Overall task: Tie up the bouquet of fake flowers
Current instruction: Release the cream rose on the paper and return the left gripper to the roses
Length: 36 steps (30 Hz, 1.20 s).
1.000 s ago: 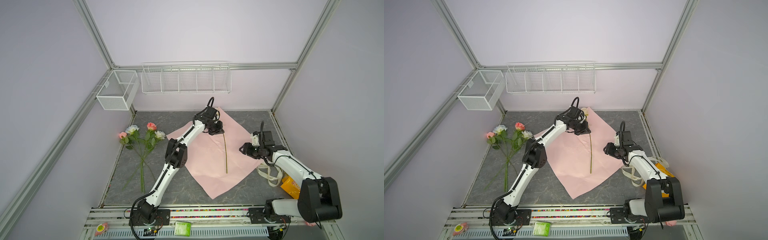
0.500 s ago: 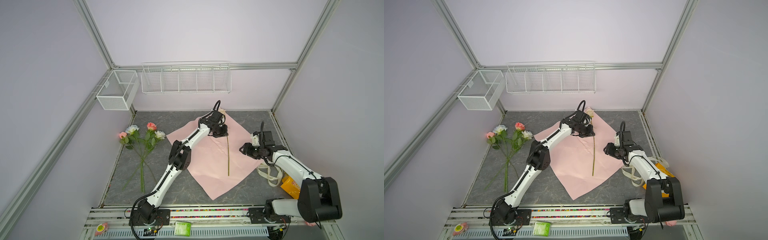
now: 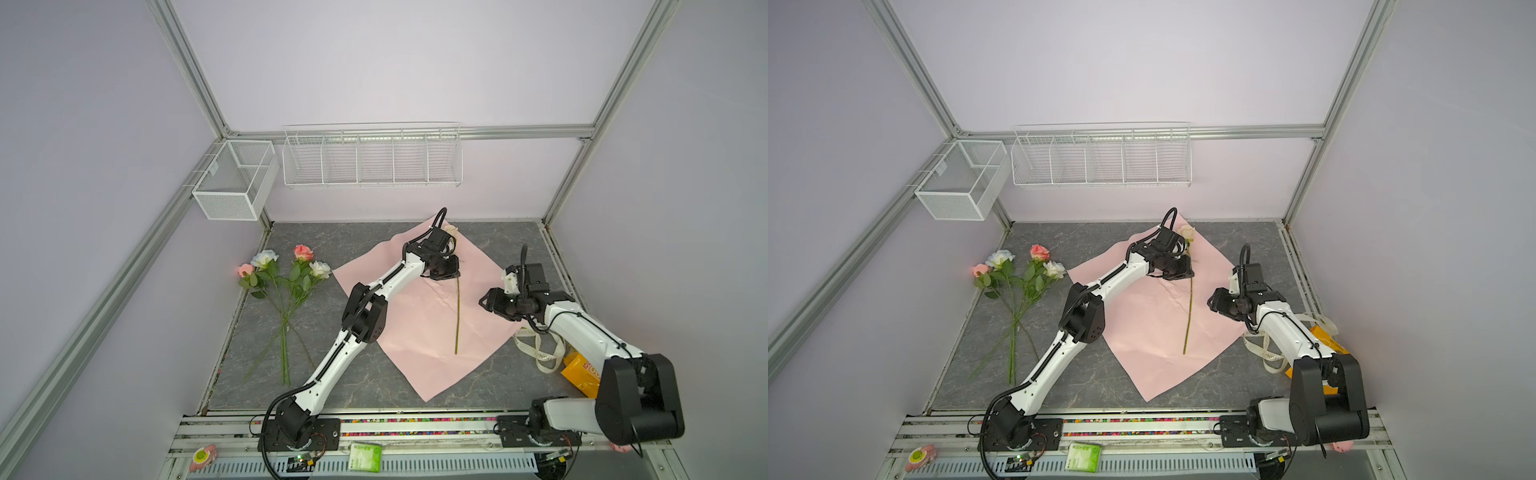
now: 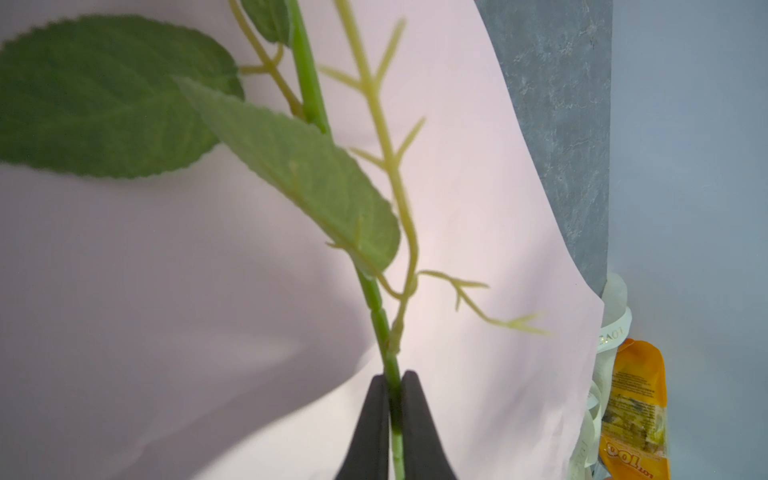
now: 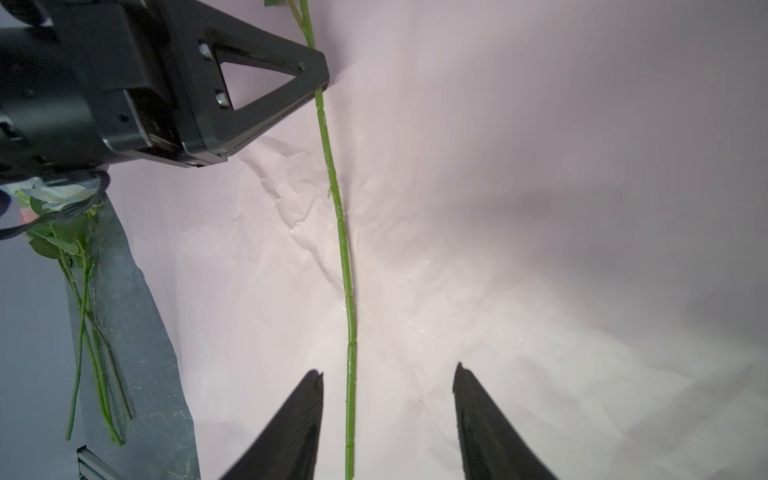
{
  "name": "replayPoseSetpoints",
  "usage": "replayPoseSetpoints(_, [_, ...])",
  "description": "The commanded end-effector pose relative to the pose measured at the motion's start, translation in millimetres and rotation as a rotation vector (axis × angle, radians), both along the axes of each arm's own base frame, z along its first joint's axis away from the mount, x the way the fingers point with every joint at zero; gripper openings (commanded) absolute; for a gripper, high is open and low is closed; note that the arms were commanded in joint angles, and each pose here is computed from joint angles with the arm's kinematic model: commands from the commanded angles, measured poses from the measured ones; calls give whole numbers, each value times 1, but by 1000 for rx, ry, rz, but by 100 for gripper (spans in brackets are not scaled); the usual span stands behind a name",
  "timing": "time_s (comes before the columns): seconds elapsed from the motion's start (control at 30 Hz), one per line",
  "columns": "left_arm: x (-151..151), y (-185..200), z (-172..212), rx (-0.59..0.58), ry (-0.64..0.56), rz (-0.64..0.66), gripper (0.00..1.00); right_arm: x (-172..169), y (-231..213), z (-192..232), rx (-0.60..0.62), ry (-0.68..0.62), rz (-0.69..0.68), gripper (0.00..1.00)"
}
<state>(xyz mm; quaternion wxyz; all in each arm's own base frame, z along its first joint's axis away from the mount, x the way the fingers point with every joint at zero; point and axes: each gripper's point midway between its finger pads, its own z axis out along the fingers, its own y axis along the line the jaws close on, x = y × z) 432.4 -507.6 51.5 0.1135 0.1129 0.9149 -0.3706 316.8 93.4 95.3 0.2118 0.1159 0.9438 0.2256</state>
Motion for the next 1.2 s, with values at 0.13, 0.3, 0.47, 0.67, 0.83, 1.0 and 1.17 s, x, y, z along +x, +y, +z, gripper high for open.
replayPoseSetpoints(0.13, [4,-3,-15,15,-7,16,15,-8,-4,-4,-16,22,-2,54])
replayPoseSetpoints(0.3, [4,0,3,20,-40,7,22,-10,-5,2,-20,9,-5,54])
replayPoseSetpoints(0.47, [2,11,40,32,-83,-9,28,-10,-5,14,-15,-23,-10,55])
replayPoseSetpoints(0.67, [-6,29,115,12,-229,-24,34,-5,7,48,59,-158,40,60])
replayPoseSetpoints(0.83, [-15,97,154,148,-425,36,44,-1,41,87,236,-288,164,65])
replayPoseSetpoints(1.0, [-26,235,123,383,-322,233,45,-10,94,105,256,-347,365,65])
replayPoseSetpoints(1.17, [-61,392,91,476,-153,516,47,-16,138,109,231,-367,499,66])
